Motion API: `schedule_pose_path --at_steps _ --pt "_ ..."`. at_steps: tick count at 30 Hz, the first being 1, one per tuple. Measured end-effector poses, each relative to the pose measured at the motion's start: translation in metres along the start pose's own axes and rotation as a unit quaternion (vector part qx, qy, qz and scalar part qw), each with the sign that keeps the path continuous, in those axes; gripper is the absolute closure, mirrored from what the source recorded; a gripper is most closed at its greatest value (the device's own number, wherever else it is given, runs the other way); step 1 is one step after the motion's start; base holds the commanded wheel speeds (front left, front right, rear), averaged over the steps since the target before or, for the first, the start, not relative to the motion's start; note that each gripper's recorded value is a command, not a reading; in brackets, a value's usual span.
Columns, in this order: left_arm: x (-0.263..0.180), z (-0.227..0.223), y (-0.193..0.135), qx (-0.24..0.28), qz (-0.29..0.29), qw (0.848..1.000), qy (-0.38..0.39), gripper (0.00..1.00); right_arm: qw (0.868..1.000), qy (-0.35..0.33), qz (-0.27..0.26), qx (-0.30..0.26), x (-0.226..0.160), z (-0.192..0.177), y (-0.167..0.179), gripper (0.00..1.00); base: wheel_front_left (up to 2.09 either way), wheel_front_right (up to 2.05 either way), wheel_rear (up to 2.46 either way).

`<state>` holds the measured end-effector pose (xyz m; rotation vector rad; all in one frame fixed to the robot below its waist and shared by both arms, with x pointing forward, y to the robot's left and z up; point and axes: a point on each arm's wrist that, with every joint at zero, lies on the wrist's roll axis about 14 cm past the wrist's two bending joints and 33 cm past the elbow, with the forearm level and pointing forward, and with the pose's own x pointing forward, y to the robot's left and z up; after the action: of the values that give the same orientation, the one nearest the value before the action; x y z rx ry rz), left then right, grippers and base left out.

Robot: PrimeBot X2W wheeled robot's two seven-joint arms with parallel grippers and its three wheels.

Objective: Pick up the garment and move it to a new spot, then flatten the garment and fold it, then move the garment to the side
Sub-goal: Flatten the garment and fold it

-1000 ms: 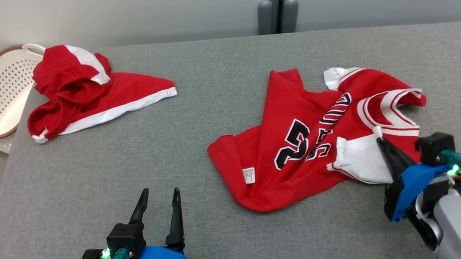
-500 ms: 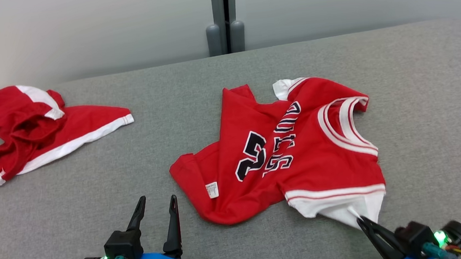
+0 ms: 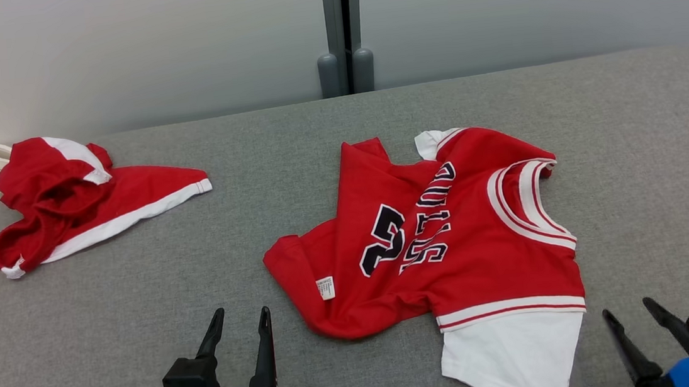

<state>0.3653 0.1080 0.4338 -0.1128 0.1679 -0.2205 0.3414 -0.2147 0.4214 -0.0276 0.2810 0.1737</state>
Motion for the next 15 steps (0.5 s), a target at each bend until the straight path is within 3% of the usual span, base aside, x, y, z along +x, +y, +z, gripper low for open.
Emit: schedule_pose_path --at_steps 8,15 --pt "-0.004 -0.002 0.013 -0.004 0.02 1.0 0.002 0.0 0.997 0.069 -0.028 0.006 0.054 0.005 -0.014 0.0 0.0 0.0 0.0" --pt "-0.015 -0.002 0.034 -0.007 0.057 0.998 0.001 0.0 0.986 0.162 -0.038 0.009 0.088 -0.02 -0.013 0.0 0.0 0.0 0.0"
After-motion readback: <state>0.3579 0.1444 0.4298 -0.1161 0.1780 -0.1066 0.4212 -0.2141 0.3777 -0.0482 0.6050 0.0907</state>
